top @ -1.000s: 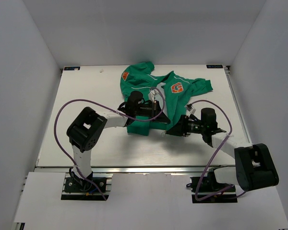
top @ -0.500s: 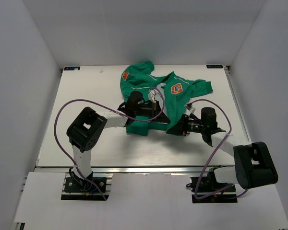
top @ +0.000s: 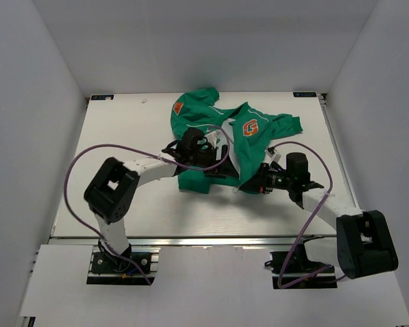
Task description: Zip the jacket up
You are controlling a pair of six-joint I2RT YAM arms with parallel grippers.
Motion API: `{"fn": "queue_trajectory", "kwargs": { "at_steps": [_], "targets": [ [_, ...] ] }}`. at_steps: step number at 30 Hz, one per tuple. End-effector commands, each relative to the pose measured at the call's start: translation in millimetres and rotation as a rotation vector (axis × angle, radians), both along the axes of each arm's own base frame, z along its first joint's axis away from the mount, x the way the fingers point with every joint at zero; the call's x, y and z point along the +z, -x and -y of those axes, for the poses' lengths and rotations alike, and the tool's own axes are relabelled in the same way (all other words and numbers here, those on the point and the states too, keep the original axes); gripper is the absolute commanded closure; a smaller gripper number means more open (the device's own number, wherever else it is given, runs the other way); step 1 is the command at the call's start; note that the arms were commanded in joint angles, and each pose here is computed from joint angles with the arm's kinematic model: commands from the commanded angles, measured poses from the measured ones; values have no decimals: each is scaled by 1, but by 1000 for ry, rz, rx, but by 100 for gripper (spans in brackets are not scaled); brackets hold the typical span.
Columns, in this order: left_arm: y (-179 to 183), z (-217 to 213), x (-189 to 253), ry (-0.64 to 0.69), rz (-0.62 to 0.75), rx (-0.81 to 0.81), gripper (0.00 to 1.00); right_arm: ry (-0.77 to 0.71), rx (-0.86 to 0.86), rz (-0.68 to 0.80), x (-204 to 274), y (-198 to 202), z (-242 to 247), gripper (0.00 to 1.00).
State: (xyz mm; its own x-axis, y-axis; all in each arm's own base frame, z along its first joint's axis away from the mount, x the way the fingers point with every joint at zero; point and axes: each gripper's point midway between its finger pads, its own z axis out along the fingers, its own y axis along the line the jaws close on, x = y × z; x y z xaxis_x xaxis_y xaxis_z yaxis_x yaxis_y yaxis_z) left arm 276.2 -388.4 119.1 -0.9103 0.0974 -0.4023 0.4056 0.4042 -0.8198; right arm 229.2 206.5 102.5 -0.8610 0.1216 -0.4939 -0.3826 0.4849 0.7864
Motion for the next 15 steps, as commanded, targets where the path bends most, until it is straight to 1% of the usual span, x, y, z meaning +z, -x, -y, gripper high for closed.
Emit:
{"fn": "queue_trajectory", "kwargs": {
  "at_steps": [1, 4, 5, 6, 7, 9, 11, 15],
  "targets": [
    [6, -50, 26, -224, 137, 122, 2, 75, -63, 41, 5, -10, 13, 100],
    [4, -81, 24, -354, 166, 228, 2, 124, -93, 30, -1, -10, 20, 100],
    [5, -101, 14, -451, 153, 277, 2, 140, -109, 35, -2, -12, 23, 100],
    [5, -109, 13, -494, 151, 300, 2, 152, -114, 38, -3, -12, 25, 100],
    [11, -121, 2, -567, 116, 306, 2, 162, -119, 31, -4, -12, 26, 100],
    [12, -134, -14, -647, 99, 327, 2, 189, -140, 36, -5, -14, 30, 100],
    [14, -136, -23, -671, 81, 316, 2, 219, -155, 23, -8, -14, 35, 100],
    [12, -139, -43, -735, 52, 301, 2, 229, -156, 34, -6, -14, 36, 100]
  ]
}}
